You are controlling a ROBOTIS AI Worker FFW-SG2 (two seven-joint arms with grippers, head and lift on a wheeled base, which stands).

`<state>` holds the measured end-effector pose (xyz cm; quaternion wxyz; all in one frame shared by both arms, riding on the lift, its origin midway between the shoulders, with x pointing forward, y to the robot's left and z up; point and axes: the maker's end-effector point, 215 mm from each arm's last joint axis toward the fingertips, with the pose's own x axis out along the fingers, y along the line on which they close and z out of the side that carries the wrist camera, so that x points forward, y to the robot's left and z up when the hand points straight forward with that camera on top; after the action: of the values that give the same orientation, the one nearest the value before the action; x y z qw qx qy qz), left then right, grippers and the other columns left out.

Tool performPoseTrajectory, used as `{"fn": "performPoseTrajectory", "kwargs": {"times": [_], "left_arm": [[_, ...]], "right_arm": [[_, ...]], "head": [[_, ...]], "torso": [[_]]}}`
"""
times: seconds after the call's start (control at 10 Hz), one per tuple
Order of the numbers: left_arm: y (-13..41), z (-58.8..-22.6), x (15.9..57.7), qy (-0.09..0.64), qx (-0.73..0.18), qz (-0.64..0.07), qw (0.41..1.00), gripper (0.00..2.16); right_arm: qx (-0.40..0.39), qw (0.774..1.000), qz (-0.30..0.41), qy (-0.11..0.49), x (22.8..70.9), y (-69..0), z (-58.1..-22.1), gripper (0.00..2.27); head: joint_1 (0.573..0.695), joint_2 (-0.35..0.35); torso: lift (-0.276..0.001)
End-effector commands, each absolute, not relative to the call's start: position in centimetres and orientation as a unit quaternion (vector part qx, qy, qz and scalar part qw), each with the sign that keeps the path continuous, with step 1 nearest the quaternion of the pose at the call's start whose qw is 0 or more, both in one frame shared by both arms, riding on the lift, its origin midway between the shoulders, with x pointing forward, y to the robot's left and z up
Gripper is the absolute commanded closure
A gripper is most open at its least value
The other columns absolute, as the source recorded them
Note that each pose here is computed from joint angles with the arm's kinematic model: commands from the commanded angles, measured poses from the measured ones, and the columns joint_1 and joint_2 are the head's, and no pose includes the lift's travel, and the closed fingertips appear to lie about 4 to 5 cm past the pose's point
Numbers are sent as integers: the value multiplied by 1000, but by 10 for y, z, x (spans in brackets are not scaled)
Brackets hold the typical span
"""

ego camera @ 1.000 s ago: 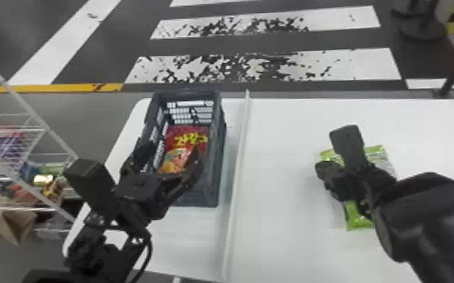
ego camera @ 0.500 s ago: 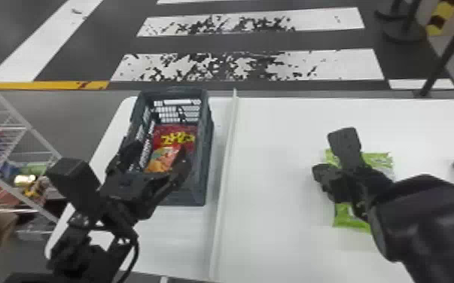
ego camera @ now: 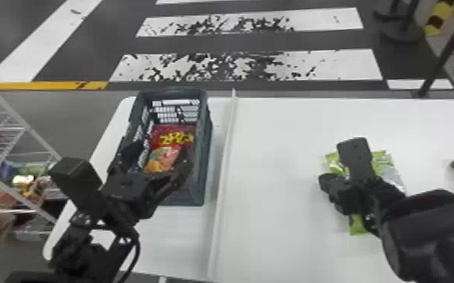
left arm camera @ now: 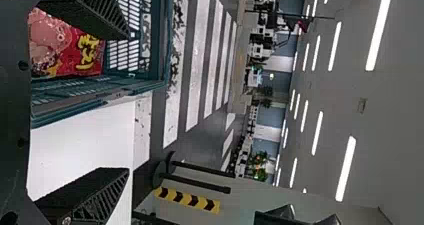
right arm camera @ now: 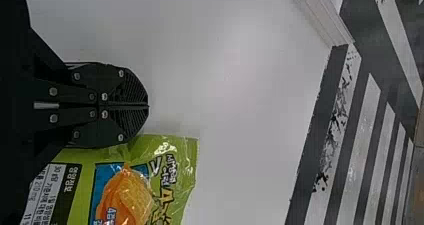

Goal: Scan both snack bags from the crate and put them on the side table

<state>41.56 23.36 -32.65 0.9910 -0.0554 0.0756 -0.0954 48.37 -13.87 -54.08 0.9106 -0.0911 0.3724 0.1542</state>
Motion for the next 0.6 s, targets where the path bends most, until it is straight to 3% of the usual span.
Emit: {"fn": "performPoseTrajectory", "kwargs": {"times": [0.0, 0.5], "left_arm": [[233, -326, 416, 75, -55, -96, 991, 49], [233, -326, 416, 75, -57, -96, 991, 49]], "right_arm": [[-93, 911, 142, 375, 491, -154, -542, 2243], [-99, 911, 126, 379, 492, -186, -545, 2243]], "head": [[695, 122], [695, 64]], "torso": [[-87], [-87]]}}
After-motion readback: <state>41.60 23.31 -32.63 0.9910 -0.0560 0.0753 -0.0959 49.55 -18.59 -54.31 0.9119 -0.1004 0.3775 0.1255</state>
